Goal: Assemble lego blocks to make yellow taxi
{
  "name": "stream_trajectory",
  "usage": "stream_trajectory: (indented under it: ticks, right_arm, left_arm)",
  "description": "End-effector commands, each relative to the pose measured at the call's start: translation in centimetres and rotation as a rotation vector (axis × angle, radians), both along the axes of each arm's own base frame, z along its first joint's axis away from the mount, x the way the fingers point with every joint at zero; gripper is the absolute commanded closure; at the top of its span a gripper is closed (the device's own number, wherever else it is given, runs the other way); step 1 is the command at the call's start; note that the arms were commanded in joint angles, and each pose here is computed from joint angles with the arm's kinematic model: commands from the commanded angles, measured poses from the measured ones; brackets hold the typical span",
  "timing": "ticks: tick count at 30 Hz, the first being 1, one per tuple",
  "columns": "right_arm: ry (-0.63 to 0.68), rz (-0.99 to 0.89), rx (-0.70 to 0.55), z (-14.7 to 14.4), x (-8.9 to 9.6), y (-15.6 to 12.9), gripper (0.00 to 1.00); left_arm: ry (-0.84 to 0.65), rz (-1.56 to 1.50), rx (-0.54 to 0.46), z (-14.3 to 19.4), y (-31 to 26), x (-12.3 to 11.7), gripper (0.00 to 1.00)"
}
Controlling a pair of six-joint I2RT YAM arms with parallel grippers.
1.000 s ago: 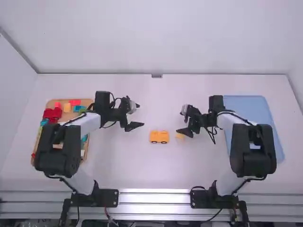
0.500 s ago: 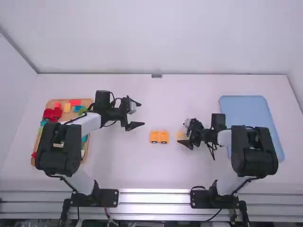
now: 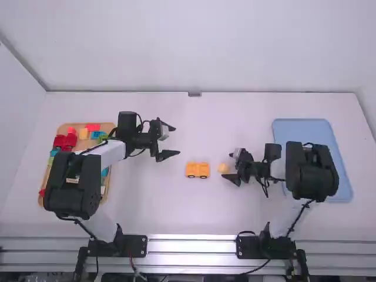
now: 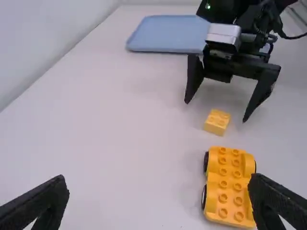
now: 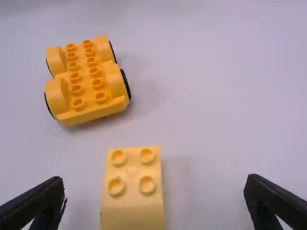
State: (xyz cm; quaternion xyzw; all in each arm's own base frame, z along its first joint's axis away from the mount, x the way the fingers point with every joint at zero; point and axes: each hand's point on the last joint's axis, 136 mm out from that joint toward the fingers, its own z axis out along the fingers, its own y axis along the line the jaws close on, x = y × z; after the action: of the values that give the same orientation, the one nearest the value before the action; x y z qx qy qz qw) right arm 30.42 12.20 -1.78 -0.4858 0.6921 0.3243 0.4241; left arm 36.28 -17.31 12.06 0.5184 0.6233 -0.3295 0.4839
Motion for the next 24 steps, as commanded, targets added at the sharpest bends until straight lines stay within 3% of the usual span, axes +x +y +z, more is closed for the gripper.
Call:
stream_trajectory:
  ticks: [1,3,4,5,9,14,19,21,24]
  right_arm:
    - [-0.015,0.037,0.029,-0.2,0.2,0.6,0.07]
    - [-0.011,0.041,0.030,-0.3,0.3,0.7,0.15]
    - [-0.007,0.040,0.022,-0.5,0.3,0.7,0.27]
    - [-0.006,0.043,0.020,-0.5,0.2,0.8,0.33]
    - [-0.006,0.038,0.015,-0.7,0.1,0.7,0.51]
    - [0.012,0.014,0.004,-1.1,-0.3,0.0,0.55]
    - [0.016,0.010,-0.002,-1.4,-0.7,-0.2,0.52]
    - [0.000,0.021,-0.003,-1.4,-0.8,-0.2,0.55]
    - [-0.014,0.024,-0.006,-1.3,-0.7,-0.2,0.72]
  left_arm:
    - [0.040,-0.022,-0.022,-0.3,-0.6,-0.7,0.01]
    - [0.039,-0.024,-0.022,-0.3,-0.6,-0.7,0.01]
    - [0.037,-0.026,-0.022,-0.3,-0.7,-0.7,0.01]
    - [0.035,-0.026,-0.022,-0.3,-0.7,-0.7,0.01]
    - [0.029,-0.023,-0.023,-0.2,-0.6,-0.6,0.01]
    - [0.030,-0.026,-0.023,-0.2,-0.7,-0.7,0.01]
    - [0.029,-0.034,-0.022,-0.2,-1.0,-0.8,0.01]
    - [0.030,-0.032,-0.022,-0.2,-0.9,-0.8,0.01]
    - [0.043,-0.040,-0.021,-0.4,-1.2,-1.1,0.01]
